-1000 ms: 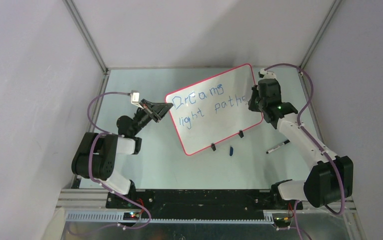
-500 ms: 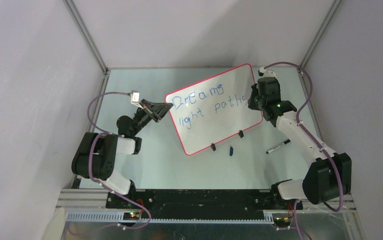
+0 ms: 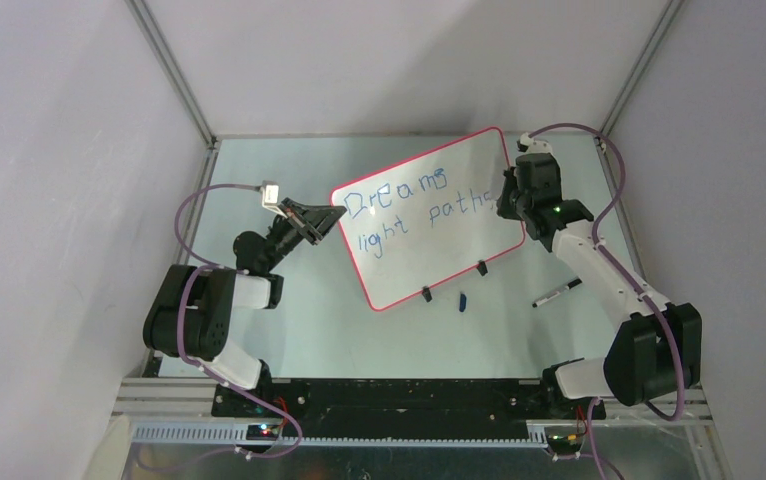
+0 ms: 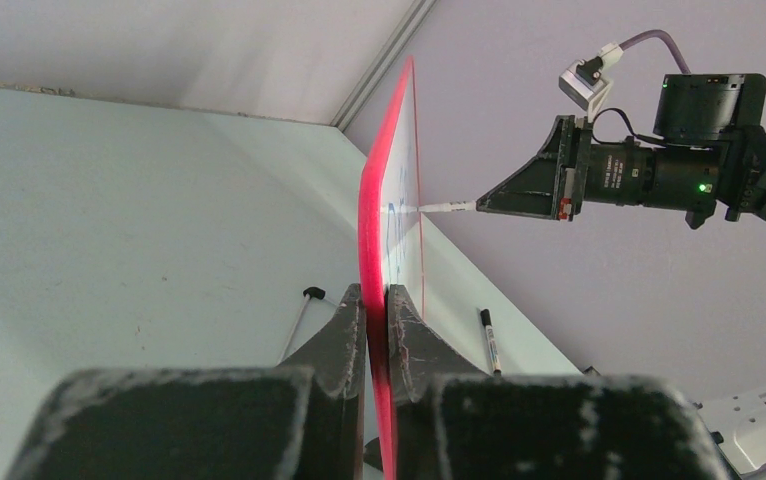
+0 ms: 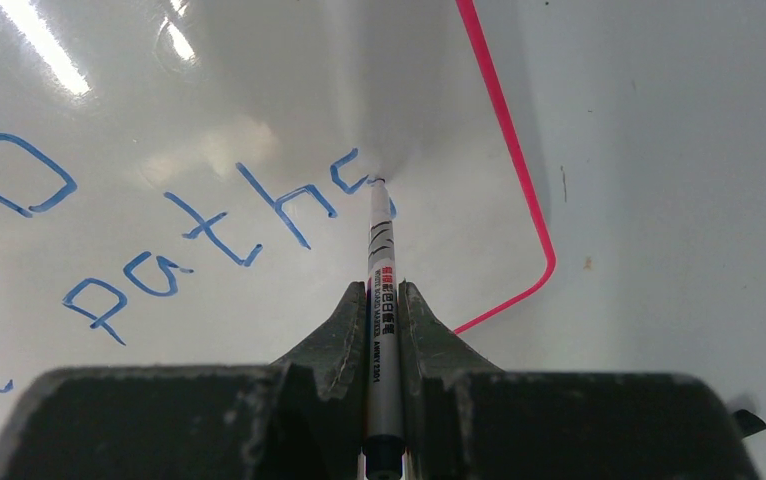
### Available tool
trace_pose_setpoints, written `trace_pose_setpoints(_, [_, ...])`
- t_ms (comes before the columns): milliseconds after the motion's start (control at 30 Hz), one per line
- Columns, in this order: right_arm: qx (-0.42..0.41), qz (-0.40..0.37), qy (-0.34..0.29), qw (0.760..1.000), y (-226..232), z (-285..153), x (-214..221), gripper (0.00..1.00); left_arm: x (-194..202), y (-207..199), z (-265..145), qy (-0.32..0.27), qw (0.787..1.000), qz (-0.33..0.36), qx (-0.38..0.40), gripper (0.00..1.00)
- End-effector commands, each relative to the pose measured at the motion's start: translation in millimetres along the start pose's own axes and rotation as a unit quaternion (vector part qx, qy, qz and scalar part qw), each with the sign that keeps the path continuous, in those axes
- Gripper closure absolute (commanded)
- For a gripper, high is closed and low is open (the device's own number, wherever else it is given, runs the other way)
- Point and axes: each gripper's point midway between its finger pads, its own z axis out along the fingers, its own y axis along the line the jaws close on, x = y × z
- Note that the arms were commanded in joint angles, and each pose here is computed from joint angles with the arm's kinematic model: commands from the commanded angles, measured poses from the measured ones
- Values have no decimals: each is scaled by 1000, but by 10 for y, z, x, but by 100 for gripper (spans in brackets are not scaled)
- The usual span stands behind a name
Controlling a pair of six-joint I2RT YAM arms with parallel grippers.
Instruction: Write a sentence on the whiteboard
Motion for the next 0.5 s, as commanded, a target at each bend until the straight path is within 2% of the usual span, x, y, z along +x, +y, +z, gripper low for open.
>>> trace_pose_setpoints(0, [2, 6, -11, 1000, 11, -45, -122, 100, -63, -124, -12, -10, 998, 63, 26, 100])
trace_pose_setpoints(467, [-7, -1, 1, 1000, 56, -99, 42, 100, -59, -122, -14, -9, 998, 62, 26, 100])
